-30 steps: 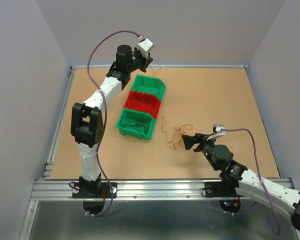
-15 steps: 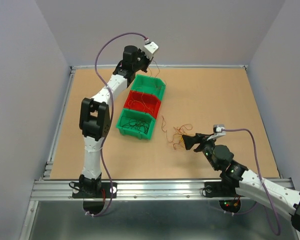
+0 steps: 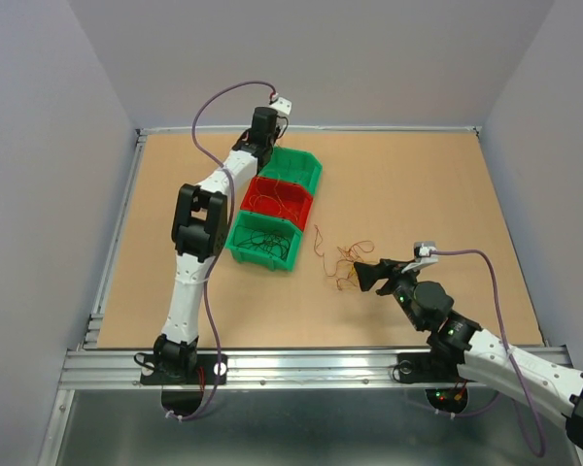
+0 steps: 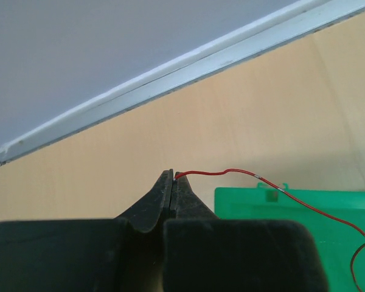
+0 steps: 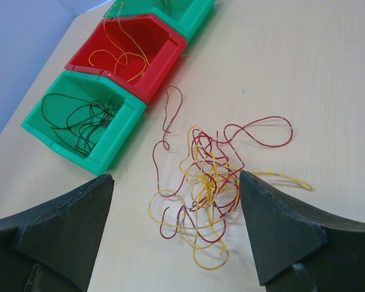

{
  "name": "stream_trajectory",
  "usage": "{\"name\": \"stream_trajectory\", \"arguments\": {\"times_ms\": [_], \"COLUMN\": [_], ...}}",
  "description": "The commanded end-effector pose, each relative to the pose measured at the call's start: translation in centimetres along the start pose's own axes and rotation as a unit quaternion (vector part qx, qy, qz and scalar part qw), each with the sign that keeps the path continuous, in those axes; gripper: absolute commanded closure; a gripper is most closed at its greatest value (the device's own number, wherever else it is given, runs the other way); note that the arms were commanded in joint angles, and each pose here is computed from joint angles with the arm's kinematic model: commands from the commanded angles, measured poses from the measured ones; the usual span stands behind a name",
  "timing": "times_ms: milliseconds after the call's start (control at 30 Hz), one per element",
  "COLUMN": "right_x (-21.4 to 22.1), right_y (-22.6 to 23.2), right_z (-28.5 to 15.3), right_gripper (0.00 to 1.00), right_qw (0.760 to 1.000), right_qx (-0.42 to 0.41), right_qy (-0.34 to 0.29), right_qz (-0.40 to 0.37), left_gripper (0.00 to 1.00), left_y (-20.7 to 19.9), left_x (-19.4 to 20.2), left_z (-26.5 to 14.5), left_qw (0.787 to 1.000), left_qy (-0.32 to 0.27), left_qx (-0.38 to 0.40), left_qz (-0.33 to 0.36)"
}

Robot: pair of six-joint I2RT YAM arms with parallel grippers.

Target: Untangle the cables

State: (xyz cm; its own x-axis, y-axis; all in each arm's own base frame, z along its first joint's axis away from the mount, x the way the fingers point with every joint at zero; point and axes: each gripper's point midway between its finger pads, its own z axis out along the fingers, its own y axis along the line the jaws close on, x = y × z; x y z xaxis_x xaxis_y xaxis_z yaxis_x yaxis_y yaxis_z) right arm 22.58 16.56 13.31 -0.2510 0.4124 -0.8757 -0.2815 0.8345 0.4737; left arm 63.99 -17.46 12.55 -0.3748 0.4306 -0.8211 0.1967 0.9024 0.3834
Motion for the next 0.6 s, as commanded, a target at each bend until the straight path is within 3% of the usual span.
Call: {"name": "stream_trajectory", "arguments": {"times_ms": [0, 567], "right_x": [-1.0, -0.8], "right_y": [0.7, 0.8], "right_z": [0.1, 0.2], "right_gripper": [0.11, 0.11], "right_qw": [1.000, 1.000], "right_qx": [-0.007, -0.009], "right_qy": [-0.013, -0.011], "right_qz": [0.003, 0.003], "left_gripper": [1.00, 1.00], "left_y": [3.2, -1.0], "left_x": [-3.9, -5.2], "left_z": [-3.1, -8.3], "left_qw": [0.998, 0.987], "left_qy": [-0.036, -0.120], "left_qx": [-0.053, 0.072], "left_qz": [-0.023, 0.080]}}
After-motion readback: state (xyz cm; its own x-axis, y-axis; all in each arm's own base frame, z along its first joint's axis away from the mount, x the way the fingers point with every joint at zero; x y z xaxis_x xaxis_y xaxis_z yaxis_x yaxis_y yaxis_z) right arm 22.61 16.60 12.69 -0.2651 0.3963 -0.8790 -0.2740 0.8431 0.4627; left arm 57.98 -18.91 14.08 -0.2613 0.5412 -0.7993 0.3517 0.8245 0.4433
